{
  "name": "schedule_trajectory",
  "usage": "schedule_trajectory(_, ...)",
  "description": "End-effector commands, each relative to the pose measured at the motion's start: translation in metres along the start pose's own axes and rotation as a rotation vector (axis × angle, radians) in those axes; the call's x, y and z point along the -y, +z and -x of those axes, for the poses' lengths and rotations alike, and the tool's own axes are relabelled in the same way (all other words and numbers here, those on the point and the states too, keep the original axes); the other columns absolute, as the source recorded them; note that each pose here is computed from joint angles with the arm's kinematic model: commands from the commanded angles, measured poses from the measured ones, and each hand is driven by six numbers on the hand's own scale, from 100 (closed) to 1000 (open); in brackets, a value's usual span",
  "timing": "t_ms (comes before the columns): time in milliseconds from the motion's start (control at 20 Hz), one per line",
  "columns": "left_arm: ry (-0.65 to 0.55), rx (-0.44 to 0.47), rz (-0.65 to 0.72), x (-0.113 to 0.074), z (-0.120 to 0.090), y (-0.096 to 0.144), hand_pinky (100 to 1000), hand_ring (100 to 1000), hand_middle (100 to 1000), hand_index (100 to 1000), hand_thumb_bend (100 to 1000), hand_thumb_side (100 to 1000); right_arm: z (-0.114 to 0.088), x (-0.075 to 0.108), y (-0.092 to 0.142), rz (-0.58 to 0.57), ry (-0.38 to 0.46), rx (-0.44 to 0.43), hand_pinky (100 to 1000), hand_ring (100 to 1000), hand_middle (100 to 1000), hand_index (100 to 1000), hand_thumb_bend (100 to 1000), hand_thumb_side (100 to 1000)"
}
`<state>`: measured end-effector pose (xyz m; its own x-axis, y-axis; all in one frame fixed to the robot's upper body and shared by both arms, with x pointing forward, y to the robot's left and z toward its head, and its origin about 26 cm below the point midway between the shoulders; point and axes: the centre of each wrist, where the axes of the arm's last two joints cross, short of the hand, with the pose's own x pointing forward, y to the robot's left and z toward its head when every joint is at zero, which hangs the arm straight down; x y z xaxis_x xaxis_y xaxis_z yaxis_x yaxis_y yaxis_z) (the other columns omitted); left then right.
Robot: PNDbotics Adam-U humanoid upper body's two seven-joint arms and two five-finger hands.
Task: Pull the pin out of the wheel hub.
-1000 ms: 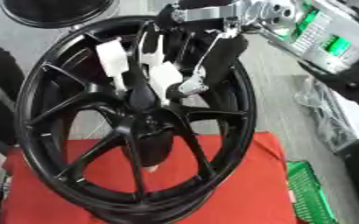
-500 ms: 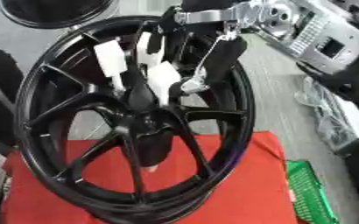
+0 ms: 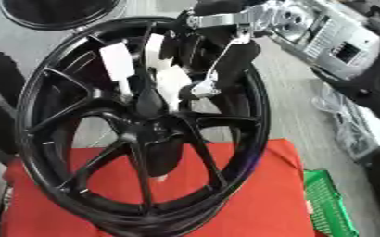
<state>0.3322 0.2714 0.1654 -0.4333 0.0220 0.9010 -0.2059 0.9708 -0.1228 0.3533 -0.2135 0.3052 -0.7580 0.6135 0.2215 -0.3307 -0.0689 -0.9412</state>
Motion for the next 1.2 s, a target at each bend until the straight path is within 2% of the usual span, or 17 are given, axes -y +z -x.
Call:
schedule_trajectory(50, 0.003, 0.028, 0.014, 0.001, -0.008, -0.004, 615, 850, 700, 703, 321, 680, -0.001, 0.007, 0.004, 0.011, 0.006, -0.009, 783, 720, 727, 788, 395, 315)
schedule_trajectory(1200, 0.014, 0.033, 0.018, 0.004, -0.01, -0.005, 615, 854, 694, 703, 320, 680, 0.014, -0.002, -0.005, -0.029, -0.035, -0.034, 777, 715, 722, 784, 416, 314)
